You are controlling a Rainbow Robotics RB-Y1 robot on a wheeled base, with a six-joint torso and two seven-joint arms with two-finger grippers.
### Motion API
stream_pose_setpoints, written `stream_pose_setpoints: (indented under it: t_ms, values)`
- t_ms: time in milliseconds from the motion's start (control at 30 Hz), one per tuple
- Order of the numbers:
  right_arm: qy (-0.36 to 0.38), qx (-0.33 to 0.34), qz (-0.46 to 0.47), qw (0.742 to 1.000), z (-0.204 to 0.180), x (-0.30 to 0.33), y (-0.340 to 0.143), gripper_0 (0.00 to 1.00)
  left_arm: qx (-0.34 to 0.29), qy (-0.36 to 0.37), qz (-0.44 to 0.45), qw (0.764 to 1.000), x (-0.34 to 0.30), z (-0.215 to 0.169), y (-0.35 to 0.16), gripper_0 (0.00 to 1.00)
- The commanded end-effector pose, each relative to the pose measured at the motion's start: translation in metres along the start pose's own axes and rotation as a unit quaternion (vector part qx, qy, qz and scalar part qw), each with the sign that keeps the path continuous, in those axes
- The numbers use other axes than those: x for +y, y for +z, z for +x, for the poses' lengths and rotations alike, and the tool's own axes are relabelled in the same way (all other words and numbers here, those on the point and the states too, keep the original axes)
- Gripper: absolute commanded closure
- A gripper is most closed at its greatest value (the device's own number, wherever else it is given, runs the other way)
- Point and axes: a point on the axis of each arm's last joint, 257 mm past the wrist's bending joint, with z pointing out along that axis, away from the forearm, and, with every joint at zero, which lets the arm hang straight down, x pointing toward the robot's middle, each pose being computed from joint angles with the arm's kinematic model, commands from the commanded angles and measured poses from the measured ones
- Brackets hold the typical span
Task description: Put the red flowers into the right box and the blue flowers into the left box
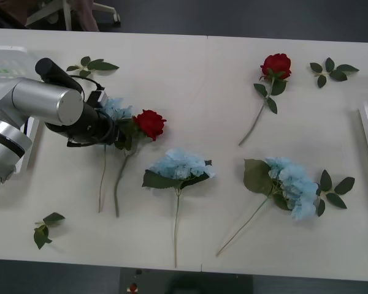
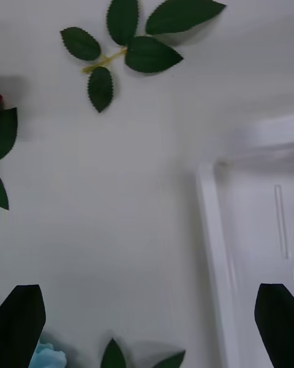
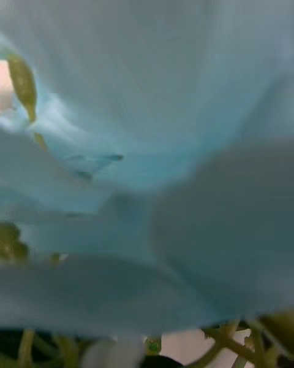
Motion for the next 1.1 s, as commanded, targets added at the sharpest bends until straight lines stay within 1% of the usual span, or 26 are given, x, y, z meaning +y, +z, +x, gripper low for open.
stream_pose_setpoints:
  t_ms: [33,133,167,200,233,300,333,367,400,433,600,800,967,1100]
  values:
    - [0.022,-0.026,-0.010,0.999,-0.035,0.045,-0.001,0.00,-0.025,-0.012,0.003,1.000,-0.003,-0.023,-0.011,0.00]
    - [0.030,-0.029,-0.010,0.999,-0.042,0.066,0.008,0.00,-0.026,-0.013,0.003,1.000,-0.002,-0.024,-0.011,0.00]
    - [0.033,-0.030,-0.012,0.999,-0.045,0.078,0.013,0.00,-0.026,-0.013,0.003,1.000,-0.002,-0.024,-0.011,0.03]
    - [0.038,-0.032,-0.011,0.999,-0.047,0.089,0.019,0.00,-0.025,-0.013,0.003,1.000,-0.003,-0.023,-0.010,0.13]
    - [0.040,-0.032,-0.012,0.999,-0.048,0.096,0.022,0.00,-0.025,-0.013,0.004,1.000,-0.003,-0.023,-0.011,0.18]
    - [0.055,-0.036,-0.011,0.998,-0.050,0.117,0.036,0.00,-0.022,-0.014,0.003,1.000,-0.002,-0.021,-0.009,0.45]
    - [0.061,-0.040,-0.010,0.997,-0.050,0.126,0.044,0.00,-0.022,-0.013,0.002,1.000,-0.002,-0.021,-0.009,0.63]
    - [0.064,-0.042,-0.010,0.997,-0.051,0.130,0.047,0.00,-0.021,-0.013,0.001,1.000,-0.001,-0.020,-0.009,0.73]
    - [0.069,-0.046,-0.009,0.996,-0.050,0.139,0.056,0.00,-0.022,-0.013,0.001,1.000,-0.002,-0.021,-0.009,0.90]
    - [0.075,-0.050,-0.008,0.996,-0.050,0.146,0.062,0.00,-0.021,-0.013,0.001,1.000,-0.001,-0.020,-0.009,0.94]
    - [0.090,-0.053,0.003,0.995,-0.041,0.167,0.086,0.00,-0.023,-0.011,-0.001,1.000,-0.001,-0.021,-0.009,0.99]
    - [0.113,-0.059,0.010,0.992,-0.030,0.194,0.108,0.00,-0.033,-0.005,-0.010,0.999,0.007,-0.030,-0.015,1.00]
    - [0.132,-0.066,0.015,0.989,-0.024,0.213,0.122,0.00,-0.039,0.009,-0.019,0.999,0.015,-0.044,-0.037,1.00]
    - [0.145,-0.078,0.020,0.986,-0.022,0.223,0.131,0.00,-0.032,0.030,-0.034,0.998,0.021,-0.052,-0.070,1.00]
